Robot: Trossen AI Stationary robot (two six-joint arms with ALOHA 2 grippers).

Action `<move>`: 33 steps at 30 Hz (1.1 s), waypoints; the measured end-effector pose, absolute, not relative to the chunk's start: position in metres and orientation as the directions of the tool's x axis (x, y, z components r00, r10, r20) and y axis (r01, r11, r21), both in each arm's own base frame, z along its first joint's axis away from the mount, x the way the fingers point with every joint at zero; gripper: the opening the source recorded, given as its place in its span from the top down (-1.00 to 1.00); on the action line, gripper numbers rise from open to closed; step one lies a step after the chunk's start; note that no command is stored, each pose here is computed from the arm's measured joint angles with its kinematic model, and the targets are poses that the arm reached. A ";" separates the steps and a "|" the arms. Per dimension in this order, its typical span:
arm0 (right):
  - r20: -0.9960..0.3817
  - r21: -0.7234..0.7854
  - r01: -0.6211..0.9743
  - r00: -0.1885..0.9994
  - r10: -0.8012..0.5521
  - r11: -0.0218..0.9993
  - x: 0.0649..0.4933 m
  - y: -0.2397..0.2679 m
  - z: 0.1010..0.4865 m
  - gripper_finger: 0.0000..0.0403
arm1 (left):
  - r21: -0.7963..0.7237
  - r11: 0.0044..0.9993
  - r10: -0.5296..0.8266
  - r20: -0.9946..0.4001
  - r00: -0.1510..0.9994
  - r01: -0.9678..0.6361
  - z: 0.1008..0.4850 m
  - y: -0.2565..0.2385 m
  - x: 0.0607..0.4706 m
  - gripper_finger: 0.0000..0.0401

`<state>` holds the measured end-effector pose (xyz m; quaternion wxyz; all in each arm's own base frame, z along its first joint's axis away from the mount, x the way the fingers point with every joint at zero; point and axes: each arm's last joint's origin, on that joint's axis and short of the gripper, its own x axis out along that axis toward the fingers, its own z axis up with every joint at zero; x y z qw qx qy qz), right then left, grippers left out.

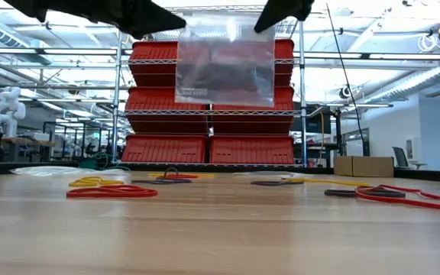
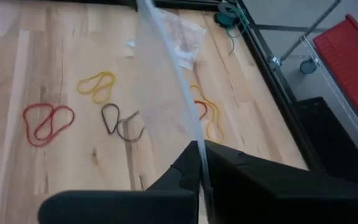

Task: Sort rubber bands
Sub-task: Open the bottom zip bag

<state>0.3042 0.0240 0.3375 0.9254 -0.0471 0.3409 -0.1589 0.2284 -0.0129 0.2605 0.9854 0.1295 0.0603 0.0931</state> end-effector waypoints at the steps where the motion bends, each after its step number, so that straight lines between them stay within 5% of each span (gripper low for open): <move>1: -0.614 -0.189 0.268 0.719 -0.326 0.945 0.304 0.024 0.338 0.98 | 0.261 0.950 0.204 -0.112 0.972 -0.170 0.259 -0.012 0.228 0.99; 10: -0.572 -0.150 0.267 0.762 -0.304 0.952 0.305 0.024 0.353 0.57 | 0.157 0.972 0.206 -0.237 0.949 -0.172 0.246 -0.010 0.227 1.00; 15: -0.532 -0.033 0.157 0.833 -0.150 0.987 0.324 0.023 0.351 0.39 | 0.125 0.977 0.203 -0.269 0.941 -0.174 0.242 -0.011 0.227 1.00; 33: -0.542 -0.036 -0.024 0.840 0.000 0.999 0.388 0.008 0.291 0.42 | 0.118 0.986 0.149 -0.351 0.925 -0.114 0.223 -0.014 0.239 1.00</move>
